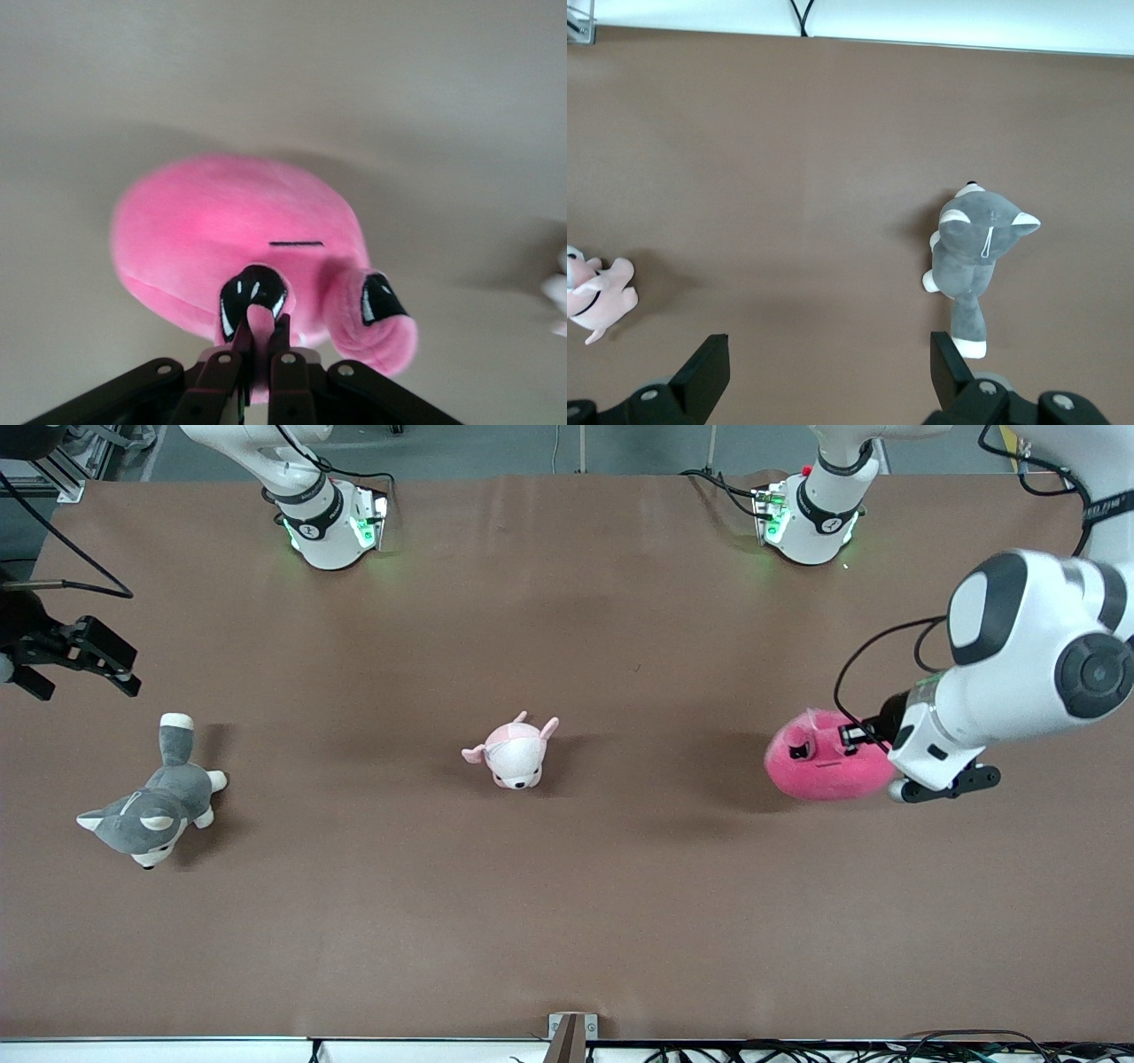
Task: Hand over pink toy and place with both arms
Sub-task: 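Close the left gripper on the pink plush toy's ears, then lift the pink toy with the left gripper toward the table middle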
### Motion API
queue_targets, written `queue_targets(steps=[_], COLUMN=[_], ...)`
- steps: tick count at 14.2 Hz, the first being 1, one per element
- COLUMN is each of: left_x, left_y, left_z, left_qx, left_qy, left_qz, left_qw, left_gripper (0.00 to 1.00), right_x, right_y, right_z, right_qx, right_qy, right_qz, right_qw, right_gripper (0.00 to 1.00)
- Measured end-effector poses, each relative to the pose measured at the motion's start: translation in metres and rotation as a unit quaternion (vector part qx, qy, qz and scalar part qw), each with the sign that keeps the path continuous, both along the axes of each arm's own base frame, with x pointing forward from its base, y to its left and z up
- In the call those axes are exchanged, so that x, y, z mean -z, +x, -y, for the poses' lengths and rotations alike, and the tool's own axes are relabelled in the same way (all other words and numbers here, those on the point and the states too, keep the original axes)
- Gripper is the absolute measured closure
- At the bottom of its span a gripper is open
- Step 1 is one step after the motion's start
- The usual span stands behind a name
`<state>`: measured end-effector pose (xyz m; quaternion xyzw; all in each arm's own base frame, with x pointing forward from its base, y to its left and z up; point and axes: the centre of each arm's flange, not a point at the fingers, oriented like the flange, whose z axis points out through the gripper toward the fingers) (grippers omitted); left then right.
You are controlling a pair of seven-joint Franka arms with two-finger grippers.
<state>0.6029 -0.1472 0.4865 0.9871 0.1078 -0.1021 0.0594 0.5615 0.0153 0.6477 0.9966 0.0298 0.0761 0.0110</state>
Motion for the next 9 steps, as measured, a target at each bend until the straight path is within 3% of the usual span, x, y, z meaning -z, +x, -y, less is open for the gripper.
queue_targets(steps=[4,9], left_x=[-0.087,-0.142], left_y=[-0.023,-0.07], left_z=[0.091,0.211], left_qx=[-0.056,-0.087], left_qy=[-0.074,-0.139], left_qz=[0.012,0.043], left_qw=[0.996,0.986], left_gripper=[0.91,0.91], right_x=[0.007,0.01], right_y=[-0.01,-0.016], right_z=[0.007,0.005], right_qx=[0.006,-0.021], right_qy=[-0.001,-0.002], right_qz=[-0.049,-0.076], right_qw=[0.999,0.997], right_gripper=[0.0,0.0])
